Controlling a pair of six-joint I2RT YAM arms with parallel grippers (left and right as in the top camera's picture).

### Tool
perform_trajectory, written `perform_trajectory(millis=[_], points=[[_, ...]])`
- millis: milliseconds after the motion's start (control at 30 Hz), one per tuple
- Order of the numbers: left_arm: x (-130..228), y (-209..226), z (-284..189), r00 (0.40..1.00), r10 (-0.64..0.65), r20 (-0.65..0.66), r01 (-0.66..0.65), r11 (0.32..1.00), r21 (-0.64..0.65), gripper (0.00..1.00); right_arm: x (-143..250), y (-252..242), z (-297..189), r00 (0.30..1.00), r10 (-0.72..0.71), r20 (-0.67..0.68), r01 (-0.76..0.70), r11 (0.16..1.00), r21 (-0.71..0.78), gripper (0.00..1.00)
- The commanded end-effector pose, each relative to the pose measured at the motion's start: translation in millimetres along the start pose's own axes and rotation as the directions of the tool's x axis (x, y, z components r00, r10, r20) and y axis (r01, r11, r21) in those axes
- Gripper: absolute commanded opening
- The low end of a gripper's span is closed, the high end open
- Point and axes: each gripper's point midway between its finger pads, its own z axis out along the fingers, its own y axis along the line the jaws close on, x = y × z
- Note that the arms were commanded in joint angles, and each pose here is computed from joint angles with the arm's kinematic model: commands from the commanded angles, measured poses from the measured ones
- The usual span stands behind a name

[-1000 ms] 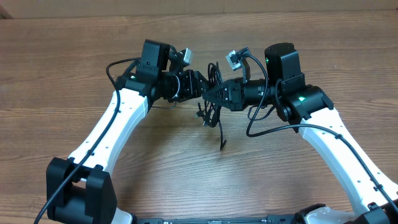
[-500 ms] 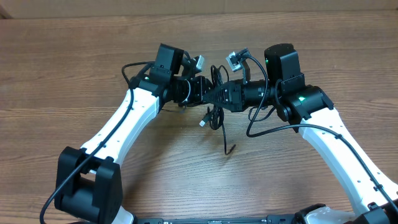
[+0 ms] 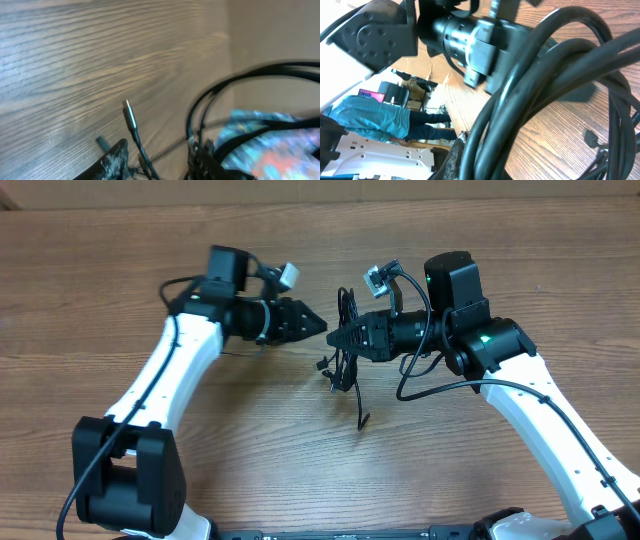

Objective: Untangle cables

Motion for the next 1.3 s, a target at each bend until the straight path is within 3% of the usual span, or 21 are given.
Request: perform_trajectory(millis=[0, 200, 333, 767, 967, 1100, 1167, 1200, 1267], points=[[13, -28, -1, 0.986, 0.165, -0.033, -0.156, 0.970, 0.188, 0.38, -12, 21, -9, 0.998, -0.061, 0.032, 0.061, 0.998, -0.027, 0.04], [25, -31, 18, 0.976, 0.204, -0.080, -0.191, 0.971, 0.144, 0.37, -12, 21, -9, 0.998, -0.060, 0.032, 0.061, 0.998, -0.027, 0.04], [28, -18, 30, 0.985, 0.138, -0.103, -0.137, 0.990, 0.016, 0.37, -11, 20, -9, 0.998, -0.056, 0.029, 0.057, 0.998, -0.027, 0.04], [31, -20, 46, 0.981, 0.162, -0.112, -0.167, 0.985, -0.038, 0.31, -8, 19, -9, 0.999, -0.042, 0.020, 0.042, 0.999, -0.024, 0.04], [31, -16, 68, 0.990, 0.065, -0.122, -0.070, 0.997, -0.038, 0.31, -8, 19, -9, 0.999, -0.042, 0.020, 0.042, 0.999, -0.024, 0.04], [29, 16, 100, 0.991, -0.078, -0.113, 0.063, 0.989, -0.132, 0.34, -7, 21, -9, 0.999, -0.041, 0.016, 0.042, 0.999, -0.032, 0.04], [25, 29, 109, 0.990, -0.097, -0.097, 0.082, 0.985, -0.150, 0.24, -7, 21, -9, 0.999, -0.041, 0.015, 0.041, 0.999, -0.034, 0.04], [17, 37, 114, 0.993, -0.096, -0.072, 0.085, 0.985, -0.150, 0.04, -6, 21, -9, 0.999, -0.037, 0.012, 0.037, 0.999, -0.034, 0.04], [3, 48, 109, 0.995, -0.101, -0.017, 0.096, 0.980, -0.175, 0.04, -4, 20, -9, 1.000, -0.028, 0.005, 0.028, 0.999, -0.034, 0.04]])
